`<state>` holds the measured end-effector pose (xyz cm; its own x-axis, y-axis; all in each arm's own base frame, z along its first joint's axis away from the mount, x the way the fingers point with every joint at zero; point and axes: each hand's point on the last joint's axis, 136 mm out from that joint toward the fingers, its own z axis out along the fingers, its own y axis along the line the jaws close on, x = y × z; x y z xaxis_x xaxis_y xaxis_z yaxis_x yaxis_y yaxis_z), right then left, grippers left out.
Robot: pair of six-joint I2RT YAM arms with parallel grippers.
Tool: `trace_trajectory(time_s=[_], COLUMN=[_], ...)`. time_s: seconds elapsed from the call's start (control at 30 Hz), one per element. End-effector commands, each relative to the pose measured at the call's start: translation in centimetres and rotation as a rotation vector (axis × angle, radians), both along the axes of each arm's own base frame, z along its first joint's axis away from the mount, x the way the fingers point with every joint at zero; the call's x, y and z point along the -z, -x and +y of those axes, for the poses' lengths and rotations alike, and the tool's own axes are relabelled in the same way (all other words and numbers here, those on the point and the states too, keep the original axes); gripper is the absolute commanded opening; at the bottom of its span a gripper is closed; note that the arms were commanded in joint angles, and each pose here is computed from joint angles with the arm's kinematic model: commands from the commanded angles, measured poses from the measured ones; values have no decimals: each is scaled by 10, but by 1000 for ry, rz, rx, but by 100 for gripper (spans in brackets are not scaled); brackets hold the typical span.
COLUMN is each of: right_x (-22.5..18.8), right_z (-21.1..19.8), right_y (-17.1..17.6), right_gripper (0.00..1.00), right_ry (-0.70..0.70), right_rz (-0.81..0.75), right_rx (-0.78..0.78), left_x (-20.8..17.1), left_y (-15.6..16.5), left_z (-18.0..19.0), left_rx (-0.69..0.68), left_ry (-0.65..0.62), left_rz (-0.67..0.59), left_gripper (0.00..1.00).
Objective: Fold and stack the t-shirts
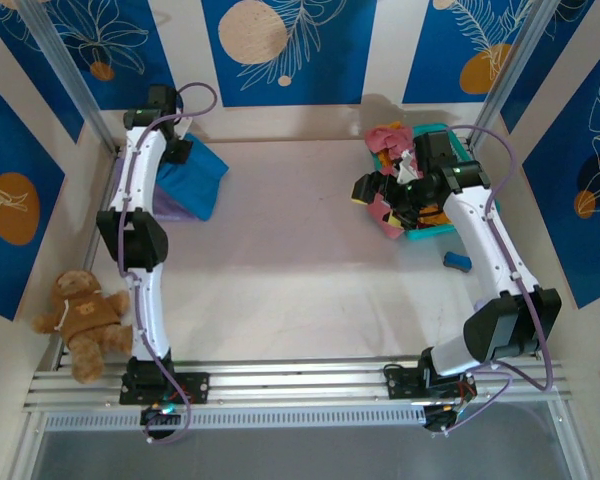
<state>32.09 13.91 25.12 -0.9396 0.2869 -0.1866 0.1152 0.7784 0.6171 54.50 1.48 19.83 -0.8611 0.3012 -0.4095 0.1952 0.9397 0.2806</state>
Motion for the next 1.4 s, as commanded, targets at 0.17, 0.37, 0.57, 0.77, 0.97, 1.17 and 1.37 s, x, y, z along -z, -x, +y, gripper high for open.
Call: trace_trajectory(time_s=[0.17,0.37,0.57,0.77,0.97,1.17,1.37], right_x=[-7,-6,-6,-8,-10,-9,-8], right_z=[9,9,10,10,10,11,20], right_y=[4,2,2,2,0,-1,-5], right_gripper=[99,99,99,99,99,99,99], right_ry=[-14,-16,-13,-10,-7,5,-10], right_rz=[-3,0,-1,1,10,37,64], right_rx=[-35,-34,-37,-42,-51,-68,-79], left_x=[-66,-66,-39,-2,13,24,37], left_y=[10,11,7,4,-3,-6,-6], left_z=[7,8,15,36,63,89,111], left_rx=[-21,-23,-40,-88,-124,-143,-185], left_ry=[16,13,32,15,-8,-57,-74], left_rz=[-139,-136,-76,-6,0,10,27], left_gripper=[0,0,0,0,0,0,0])
